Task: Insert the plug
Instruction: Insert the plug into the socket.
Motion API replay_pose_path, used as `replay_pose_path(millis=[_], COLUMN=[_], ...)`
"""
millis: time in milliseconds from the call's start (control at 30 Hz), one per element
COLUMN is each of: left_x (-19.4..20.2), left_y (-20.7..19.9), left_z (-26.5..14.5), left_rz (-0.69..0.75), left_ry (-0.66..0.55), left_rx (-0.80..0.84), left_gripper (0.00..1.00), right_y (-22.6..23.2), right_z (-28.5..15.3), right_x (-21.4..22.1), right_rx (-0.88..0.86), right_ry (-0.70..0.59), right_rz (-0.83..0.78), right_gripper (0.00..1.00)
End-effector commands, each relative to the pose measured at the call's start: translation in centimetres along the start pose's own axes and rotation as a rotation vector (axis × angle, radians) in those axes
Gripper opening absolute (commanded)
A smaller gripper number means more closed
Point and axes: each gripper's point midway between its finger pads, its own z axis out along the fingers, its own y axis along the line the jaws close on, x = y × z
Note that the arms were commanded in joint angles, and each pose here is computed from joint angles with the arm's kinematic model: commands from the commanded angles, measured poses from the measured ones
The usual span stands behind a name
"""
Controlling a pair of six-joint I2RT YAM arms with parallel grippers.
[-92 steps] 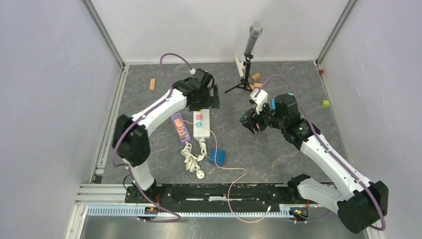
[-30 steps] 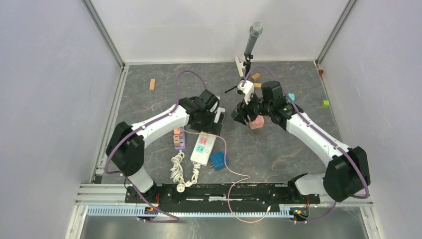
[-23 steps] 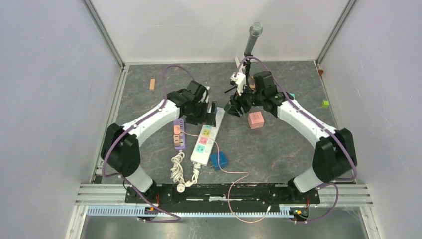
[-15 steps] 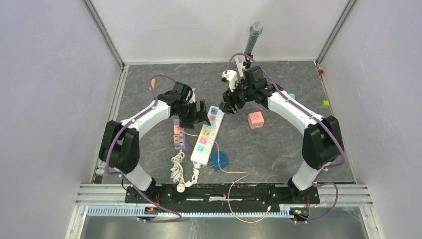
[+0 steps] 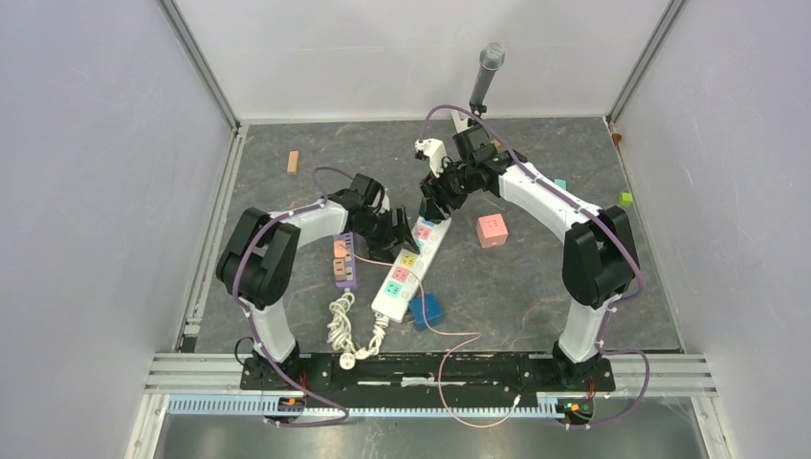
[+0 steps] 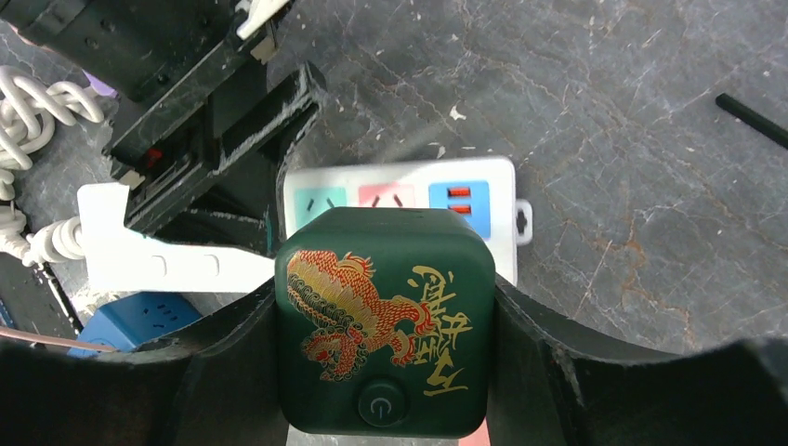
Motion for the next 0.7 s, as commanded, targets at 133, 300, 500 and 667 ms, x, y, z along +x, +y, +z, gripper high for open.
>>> replay_pose_path(millis=[133,300,500,667], left_x=[-0.6,-2.8,-5.3,-5.8], left_y=[-3.3,-3.6,-4.4,-5.4], left_z=[-2.1,-6.1,-12.3,-15.8], left_rz=[0.019,0.114,0.229,0.256], left_ry=[-0.113,-0.235,-0.421,-0.514], left_rx=[0.077,-0.007,-0.09,-0.059], left_gripper=[0.87,0.94,1.0,1.0], right_y=[0.6,0.8,1.1,1.3], right_z=[0.1,0.5,1.2,1.9], right_x=[-0.5,0.0,0.2,0.2], right_rx=[-0.029,-0.043,-0.059,-0.054], right_ry=[0.017,0.041,0.055,0.046], right_rz=[-0.029,-0.022,-0.016,-0.037], right_gripper=[0.0,0.0,0.0,0.0])
